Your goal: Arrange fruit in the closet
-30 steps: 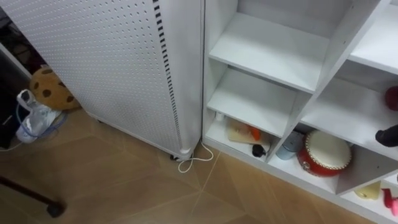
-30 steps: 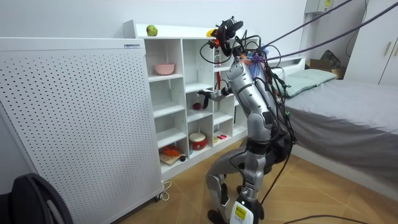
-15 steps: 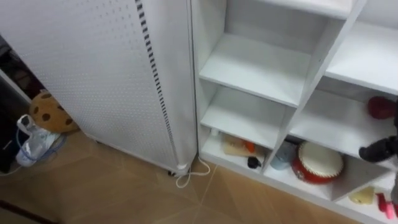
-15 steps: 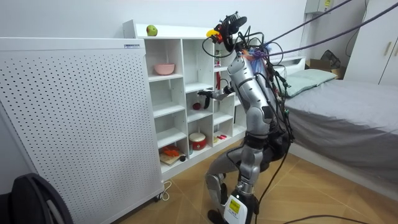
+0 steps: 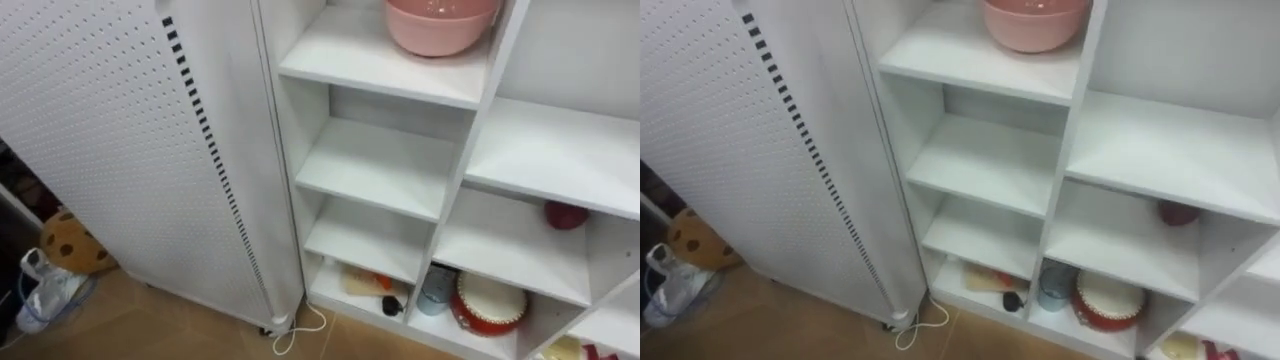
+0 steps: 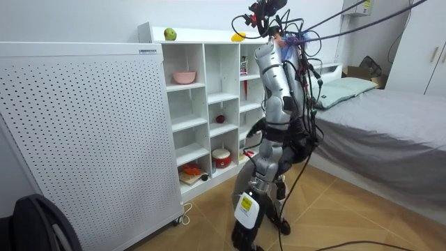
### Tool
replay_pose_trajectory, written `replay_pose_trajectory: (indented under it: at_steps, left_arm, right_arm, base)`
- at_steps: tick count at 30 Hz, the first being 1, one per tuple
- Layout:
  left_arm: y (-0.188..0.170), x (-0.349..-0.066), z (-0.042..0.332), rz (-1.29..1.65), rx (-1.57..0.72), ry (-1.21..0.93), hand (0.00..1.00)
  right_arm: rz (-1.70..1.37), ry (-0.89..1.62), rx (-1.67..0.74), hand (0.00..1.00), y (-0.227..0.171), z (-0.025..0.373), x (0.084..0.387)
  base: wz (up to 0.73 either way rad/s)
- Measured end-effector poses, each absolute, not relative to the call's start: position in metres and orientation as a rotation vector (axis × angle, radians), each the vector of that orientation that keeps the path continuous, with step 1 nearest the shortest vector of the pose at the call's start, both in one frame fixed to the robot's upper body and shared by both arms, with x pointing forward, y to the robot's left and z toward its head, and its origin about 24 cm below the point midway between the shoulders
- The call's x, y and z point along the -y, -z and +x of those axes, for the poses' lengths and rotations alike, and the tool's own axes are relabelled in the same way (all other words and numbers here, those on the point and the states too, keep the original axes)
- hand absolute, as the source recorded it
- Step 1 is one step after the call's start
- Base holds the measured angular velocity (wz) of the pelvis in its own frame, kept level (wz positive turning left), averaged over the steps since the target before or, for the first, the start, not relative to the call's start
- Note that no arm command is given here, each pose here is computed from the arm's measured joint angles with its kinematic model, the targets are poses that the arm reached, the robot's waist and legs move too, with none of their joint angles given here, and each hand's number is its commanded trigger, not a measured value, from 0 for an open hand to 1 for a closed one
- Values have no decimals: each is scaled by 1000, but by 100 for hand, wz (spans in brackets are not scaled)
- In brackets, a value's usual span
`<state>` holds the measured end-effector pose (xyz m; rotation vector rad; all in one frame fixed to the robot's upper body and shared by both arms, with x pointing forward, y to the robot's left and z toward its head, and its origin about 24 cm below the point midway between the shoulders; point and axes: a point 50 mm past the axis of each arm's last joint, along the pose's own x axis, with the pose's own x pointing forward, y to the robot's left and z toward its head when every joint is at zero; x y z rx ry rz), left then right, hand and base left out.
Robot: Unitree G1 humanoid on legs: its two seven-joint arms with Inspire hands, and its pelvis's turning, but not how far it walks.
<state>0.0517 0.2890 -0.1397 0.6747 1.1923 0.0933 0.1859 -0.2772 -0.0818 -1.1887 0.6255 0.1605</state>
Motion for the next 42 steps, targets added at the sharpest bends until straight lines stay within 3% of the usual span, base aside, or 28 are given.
replay_pose_trajectory:
  at_steps: [6,12,27,33,42]
  left_arm:
    - [147,-269,54,646,-1171,-74,0]
    - [151,-257,53,666,-1155,-89,0]
    - [155,-247,30,682,-1222,-134,0]
    - [160,-240,17,630,-1297,-118,0]
    - [162,-241,7,606,-1376,-103,0]
  right_arm:
    - [-1054,-244,-831,0,125,125,258]
    - [-947,-211,-994,0,142,78,255]
    - [-691,-90,-1293,0,159,19,248]
    - [-459,14,-1465,0,166,-11,245]
    - [-326,2,-1582,0,168,-27,240]
  base:
    - [5]
    - [1]
    - [-14]
    - [-12]
    - [-9]
